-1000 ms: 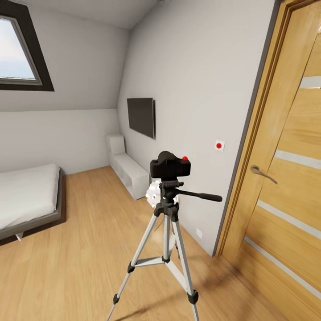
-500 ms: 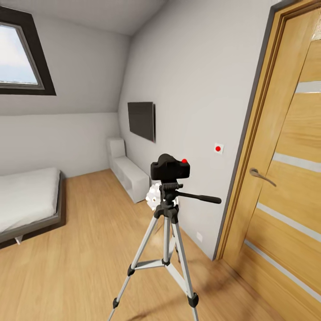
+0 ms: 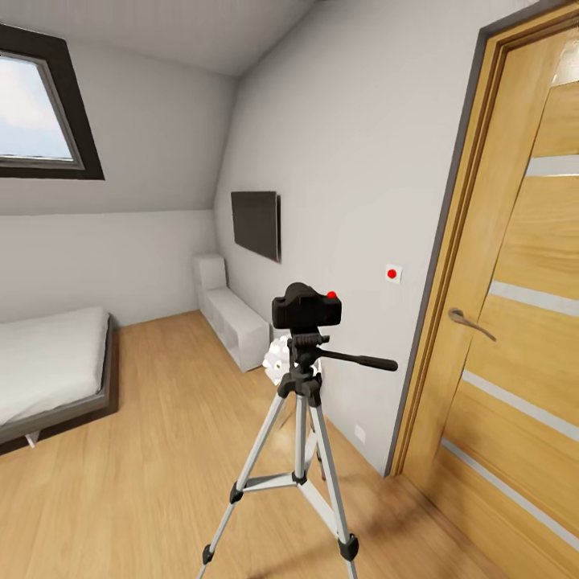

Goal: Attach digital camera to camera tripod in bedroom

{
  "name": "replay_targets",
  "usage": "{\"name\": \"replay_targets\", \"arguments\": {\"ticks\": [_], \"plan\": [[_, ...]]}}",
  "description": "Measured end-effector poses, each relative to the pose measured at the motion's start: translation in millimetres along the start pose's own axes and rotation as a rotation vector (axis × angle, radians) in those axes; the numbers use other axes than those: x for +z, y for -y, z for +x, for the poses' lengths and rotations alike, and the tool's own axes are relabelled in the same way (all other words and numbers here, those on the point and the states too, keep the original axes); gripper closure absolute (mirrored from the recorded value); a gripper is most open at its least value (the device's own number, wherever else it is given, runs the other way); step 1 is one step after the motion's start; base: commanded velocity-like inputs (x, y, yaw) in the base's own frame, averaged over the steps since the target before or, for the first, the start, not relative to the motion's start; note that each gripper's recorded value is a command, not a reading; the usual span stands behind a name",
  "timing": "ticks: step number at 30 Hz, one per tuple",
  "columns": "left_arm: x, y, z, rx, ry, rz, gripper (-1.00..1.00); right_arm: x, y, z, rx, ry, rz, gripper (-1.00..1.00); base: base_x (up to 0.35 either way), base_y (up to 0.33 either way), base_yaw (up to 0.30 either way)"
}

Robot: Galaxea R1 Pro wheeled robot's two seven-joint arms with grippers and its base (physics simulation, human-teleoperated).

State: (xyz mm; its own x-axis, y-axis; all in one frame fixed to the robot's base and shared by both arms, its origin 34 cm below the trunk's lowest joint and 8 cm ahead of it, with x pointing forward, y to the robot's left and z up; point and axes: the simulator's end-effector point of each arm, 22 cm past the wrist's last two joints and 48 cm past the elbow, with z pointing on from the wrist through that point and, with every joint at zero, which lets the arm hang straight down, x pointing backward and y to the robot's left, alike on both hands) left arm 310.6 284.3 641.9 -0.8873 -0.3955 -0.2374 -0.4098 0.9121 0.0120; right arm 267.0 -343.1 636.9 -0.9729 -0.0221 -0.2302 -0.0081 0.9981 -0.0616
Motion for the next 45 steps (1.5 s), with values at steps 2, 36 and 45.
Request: {"name": "replay_targets", "arguments": {"ticks": [2,36,45], "plan": [[-0.4,0,-1,0.000,0.003,0.001,-1.00,-0.1,-1,-2,0.000,0.006,0.000,-1.00,0.000,0.000,0.000],[-7.6,9,-21,-0.002,0.054,0.024,-1.00,-4.5,0,-23,0.005,0.060,0.003,-1.00,0.000,0.000,0.000],[-9.6,11,-27,-0.003,0.067,0.030,-1.00,-5.8,0,-29,0.005,0.074,0.003,-1.00,0.000,0.000,0.000]]}}
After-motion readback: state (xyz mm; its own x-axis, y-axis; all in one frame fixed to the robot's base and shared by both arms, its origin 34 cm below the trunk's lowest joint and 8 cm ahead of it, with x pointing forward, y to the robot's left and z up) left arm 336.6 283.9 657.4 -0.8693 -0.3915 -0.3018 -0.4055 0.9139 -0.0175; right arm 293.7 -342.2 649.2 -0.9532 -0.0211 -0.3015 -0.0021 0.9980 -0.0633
